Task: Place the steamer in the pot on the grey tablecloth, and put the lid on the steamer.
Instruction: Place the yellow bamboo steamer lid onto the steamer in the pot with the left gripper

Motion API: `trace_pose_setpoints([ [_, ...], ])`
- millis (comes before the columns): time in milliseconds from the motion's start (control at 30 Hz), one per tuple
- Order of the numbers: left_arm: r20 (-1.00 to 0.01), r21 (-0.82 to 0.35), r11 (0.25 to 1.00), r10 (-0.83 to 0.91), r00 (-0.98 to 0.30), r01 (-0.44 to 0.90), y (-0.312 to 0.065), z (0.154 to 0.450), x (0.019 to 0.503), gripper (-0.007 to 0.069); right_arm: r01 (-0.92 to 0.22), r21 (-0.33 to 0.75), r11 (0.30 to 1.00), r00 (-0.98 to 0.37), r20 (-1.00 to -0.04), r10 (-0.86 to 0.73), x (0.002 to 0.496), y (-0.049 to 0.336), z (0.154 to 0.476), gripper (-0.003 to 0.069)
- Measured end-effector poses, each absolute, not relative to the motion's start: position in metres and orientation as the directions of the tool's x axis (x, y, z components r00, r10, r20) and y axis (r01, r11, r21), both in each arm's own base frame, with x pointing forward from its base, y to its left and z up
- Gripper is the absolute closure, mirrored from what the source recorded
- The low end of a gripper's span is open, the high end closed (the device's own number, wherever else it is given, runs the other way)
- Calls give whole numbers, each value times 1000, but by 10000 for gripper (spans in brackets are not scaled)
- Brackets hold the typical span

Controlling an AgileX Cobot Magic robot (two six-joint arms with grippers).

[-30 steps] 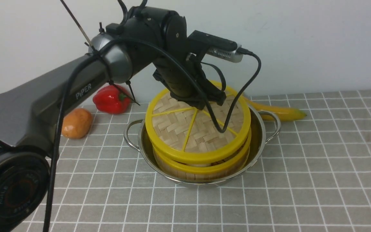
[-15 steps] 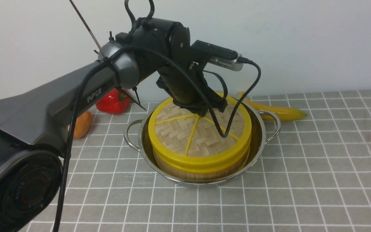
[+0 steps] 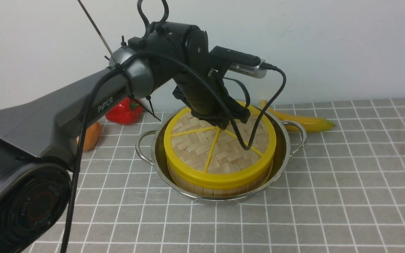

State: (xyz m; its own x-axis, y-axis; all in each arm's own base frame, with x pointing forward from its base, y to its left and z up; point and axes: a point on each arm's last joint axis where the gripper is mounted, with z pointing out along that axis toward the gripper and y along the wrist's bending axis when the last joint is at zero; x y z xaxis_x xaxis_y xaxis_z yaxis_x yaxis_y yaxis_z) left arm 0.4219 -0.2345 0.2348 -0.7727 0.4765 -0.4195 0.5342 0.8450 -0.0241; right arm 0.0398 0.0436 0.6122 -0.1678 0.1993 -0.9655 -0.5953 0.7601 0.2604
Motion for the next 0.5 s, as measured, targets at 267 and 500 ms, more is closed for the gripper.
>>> trace_pose_setpoints([
  [267,-419,-24,845,477,-773,534,-234,235,422,505,-595,265,759,-170,-964,203,40,44,612,327],
  [500,-419,-21,845,478,-772,535,-234,235,422,480,-594,265,759,-171,-964,203,40,44,612,327],
])
